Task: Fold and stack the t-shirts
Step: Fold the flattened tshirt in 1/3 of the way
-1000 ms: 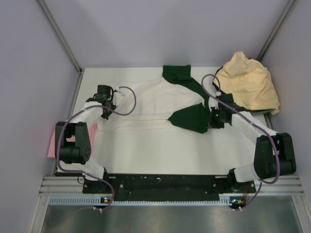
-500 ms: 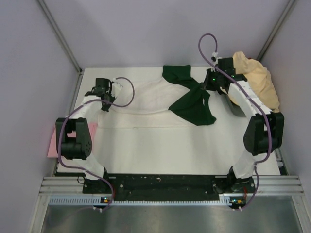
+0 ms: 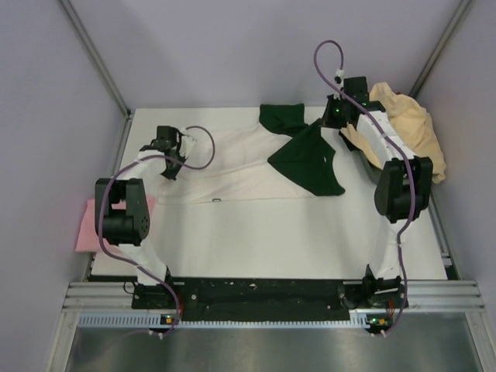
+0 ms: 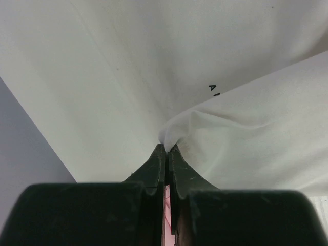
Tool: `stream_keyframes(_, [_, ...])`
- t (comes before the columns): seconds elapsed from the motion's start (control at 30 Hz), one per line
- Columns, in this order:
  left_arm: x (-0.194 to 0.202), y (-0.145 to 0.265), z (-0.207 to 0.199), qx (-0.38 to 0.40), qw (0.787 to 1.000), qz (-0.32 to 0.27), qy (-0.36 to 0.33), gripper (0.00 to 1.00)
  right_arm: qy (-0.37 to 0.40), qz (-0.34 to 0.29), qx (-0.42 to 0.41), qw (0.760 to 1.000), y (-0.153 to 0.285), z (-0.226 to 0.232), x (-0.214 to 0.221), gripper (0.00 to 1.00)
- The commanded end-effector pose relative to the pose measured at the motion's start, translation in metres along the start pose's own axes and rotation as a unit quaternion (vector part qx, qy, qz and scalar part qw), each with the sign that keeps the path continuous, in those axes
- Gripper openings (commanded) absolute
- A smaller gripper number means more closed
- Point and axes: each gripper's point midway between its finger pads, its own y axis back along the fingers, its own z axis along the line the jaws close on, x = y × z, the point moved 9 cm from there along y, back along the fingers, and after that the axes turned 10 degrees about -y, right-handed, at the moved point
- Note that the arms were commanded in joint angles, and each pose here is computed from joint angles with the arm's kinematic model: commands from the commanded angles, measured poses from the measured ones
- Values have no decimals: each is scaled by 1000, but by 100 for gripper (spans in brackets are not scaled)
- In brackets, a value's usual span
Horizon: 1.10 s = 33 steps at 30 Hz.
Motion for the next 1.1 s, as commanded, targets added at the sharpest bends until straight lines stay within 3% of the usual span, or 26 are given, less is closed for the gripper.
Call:
stream_keyframes(0.0, [-8,-2,14,-36,999,-7,18,4,5,-33,-10,999,-6,0,-23,0])
stream_keyframes(0.23, [-9,-8,33,-110,993,12,38,16,-8,-25,-22,999,-37,-4,-22,0])
stream_keyframes(0.33, [-14,-11,45,-142,989,9,44,26,-14,-22,-24,999,-48,-6,-23,0])
stream_keyframes(0.5, [-11,-17,83,-156,983,23,92,27,-32,-32,-20,999,-62,-7,-27,0])
stream_keyframes(0.63, [-17,-7,87,-119,989,6,85,18,-64,-51,-16,996,-70,-4,-35,0])
stream_keyframes(0.73, [-22,13,66,-48,996,-60,34,22,-81,-67,-15,994,-73,4,-42,19])
stream_keyframes(0.9, [1,37,14,78,986,-100,-106,48,-19,-68,58,996,-48,12,-43,64])
stream_keyframes(1.07, [36,38,-16,126,970,-83,-190,55,51,-24,135,989,11,4,-16,69])
